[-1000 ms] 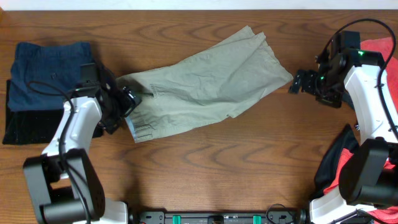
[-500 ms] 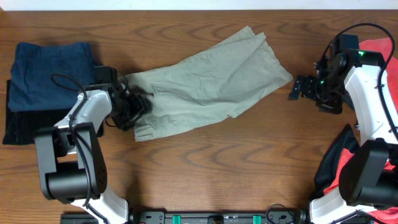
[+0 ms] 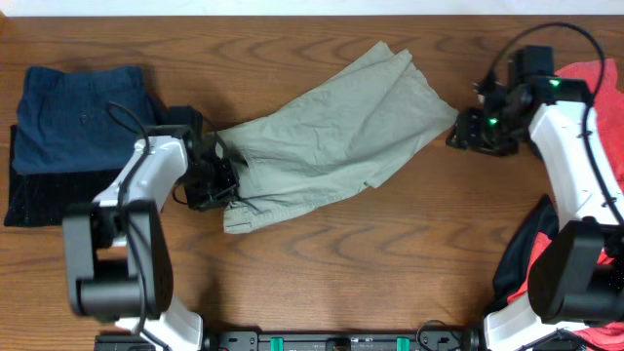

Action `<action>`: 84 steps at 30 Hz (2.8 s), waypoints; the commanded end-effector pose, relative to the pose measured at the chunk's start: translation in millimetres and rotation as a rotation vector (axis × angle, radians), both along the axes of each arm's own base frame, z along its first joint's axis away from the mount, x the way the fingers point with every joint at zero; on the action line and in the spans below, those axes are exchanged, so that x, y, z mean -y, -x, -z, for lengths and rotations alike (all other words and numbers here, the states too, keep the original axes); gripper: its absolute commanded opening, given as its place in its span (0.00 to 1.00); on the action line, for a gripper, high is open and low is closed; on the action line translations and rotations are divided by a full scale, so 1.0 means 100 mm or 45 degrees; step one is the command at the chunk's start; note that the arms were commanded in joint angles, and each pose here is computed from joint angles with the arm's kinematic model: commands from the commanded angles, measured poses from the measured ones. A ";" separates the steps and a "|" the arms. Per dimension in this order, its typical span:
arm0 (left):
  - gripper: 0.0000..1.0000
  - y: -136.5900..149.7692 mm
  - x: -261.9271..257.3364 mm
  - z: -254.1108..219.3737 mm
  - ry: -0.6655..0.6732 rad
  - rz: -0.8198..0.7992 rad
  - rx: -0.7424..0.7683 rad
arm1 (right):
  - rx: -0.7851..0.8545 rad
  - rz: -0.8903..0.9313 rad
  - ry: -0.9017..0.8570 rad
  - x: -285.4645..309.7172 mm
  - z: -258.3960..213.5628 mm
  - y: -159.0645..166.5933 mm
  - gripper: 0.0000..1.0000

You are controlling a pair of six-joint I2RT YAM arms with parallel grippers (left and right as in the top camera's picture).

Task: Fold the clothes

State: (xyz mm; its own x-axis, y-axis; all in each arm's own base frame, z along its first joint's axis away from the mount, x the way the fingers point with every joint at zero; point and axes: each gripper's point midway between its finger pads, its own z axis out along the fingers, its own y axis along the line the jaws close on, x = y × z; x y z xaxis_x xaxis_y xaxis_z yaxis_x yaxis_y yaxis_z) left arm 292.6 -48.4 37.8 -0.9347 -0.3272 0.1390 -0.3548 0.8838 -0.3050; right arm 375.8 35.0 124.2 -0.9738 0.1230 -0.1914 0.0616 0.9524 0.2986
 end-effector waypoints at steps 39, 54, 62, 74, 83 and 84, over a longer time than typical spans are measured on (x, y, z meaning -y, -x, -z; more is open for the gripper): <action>0.06 0.02 0.24 -2.02 0.105 0.062 0.752 | 0.145 -0.640 -0.007 -2.42 0.56 -0.08 0.13; 0.06 -0.18 0.61 -1.88 0.156 0.200 0.751 | -0.030 -0.280 0.159 -1.01 1.00 -0.31 0.10; 0.06 -0.33 1.17 -1.82 0.242 0.312 0.788 | -0.087 -0.297 0.171 -1.01 1.33 -0.08 0.09; 0.06 -0.53 1.95 -1.37 0.338 0.423 0.739 | -0.146 -0.261 0.162 -1.01 1.42 0.06 0.07; 0.42 -0.65 2.32 -1.48 0.502 0.492 0.853 | -0.162 -0.235 0.158 -1.00 1.40 0.08 0.11; 0.52 -0.68 2.31 -1.52 0.503 0.500 0.882 | -0.159 -0.227 0.156 -0.98 1.37 0.06 0.13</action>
